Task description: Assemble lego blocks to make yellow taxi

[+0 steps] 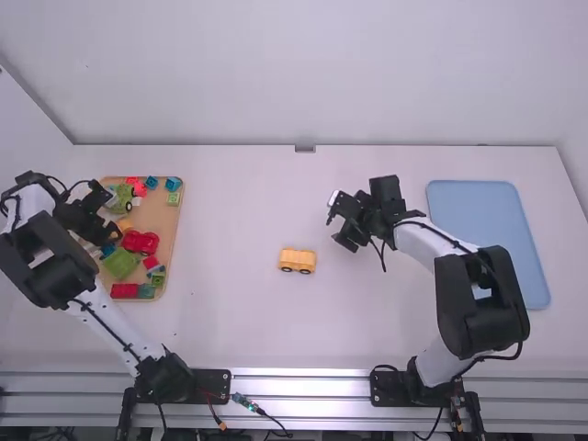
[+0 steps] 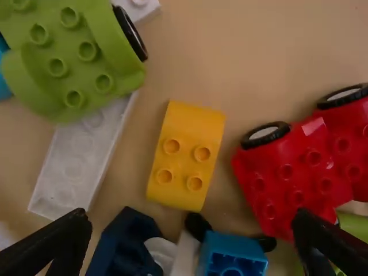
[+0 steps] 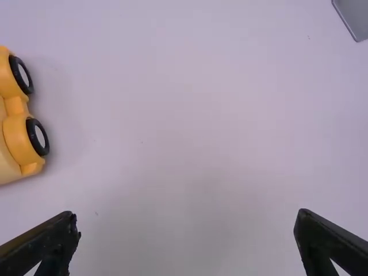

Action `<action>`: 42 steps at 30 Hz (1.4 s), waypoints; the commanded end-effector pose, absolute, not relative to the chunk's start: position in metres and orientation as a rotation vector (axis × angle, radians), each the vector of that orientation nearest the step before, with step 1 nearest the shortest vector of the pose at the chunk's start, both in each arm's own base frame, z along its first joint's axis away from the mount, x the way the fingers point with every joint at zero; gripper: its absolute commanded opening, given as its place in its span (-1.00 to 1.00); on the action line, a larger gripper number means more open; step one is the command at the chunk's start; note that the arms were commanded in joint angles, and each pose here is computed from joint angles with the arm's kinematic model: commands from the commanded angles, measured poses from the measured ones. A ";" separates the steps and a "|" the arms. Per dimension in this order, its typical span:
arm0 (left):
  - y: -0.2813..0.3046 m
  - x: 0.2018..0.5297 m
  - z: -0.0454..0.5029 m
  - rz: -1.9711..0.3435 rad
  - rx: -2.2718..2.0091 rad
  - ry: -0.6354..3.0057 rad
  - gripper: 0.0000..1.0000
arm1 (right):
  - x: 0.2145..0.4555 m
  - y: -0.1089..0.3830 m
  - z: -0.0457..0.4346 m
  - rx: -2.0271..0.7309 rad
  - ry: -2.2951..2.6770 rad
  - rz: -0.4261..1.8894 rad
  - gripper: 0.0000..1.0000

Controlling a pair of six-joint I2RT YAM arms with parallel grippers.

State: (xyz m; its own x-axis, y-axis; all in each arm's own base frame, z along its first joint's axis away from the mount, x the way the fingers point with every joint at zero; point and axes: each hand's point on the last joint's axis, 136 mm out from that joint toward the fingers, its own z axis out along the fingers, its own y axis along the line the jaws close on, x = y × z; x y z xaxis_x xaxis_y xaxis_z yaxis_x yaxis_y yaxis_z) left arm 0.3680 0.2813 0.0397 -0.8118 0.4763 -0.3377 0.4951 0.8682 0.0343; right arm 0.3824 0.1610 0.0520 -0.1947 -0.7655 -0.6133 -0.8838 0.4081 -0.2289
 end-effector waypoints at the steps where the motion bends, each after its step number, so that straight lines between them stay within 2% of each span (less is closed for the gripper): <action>1: 0.275 0.376 0.040 -0.113 0.735 2.662 0.83 | 0.383 0.162 0.061 -1.385 1.981 0.237 0.98; 4: 0.273 0.376 0.038 -0.110 0.769 2.657 0.73 | 0.382 0.162 0.061 -1.386 1.986 0.240 0.98; 5: 0.271 0.374 0.035 -0.114 0.810 2.648 0.64 | 0.382 0.162 0.060 -1.386 1.986 0.240 0.98; 8: 0.269 0.372 0.032 -0.115 0.867 2.634 0.61 | 0.381 0.162 0.060 -1.387 1.988 0.242 0.98; 11: 0.271 0.369 0.031 -0.114 0.870 2.634 0.44 | 0.381 0.162 0.060 -1.388 1.990 0.243 0.98; 15: 0.273 0.372 0.032 -0.096 0.876 2.625 0.38 | 0.380 0.162 0.059 -1.389 1.995 0.245 0.98; 27: 0.268 0.371 0.015 -0.085 0.922 2.603 0.35 | 0.379 0.162 0.059 -1.390 1.997 0.250 0.98; 31: 0.272 0.373 0.012 -0.067 0.898 2.597 0.25 | 0.379 0.162 0.059 -1.391 1.996 0.252 0.99; 42: 0.263 0.378 0.005 -0.093 0.896 2.556 0.25 | 0.379 0.163 0.059 -1.392 1.991 0.260 0.98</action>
State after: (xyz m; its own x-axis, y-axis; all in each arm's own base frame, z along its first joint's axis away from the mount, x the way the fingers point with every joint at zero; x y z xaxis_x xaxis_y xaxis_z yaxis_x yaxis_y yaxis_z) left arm 0.3778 0.2746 0.0148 -0.7073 0.5878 -0.3929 0.5971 0.7941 0.1131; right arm 0.3785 0.1621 0.0506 -0.2013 -0.7626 -0.6147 -0.8904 0.4040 -0.2097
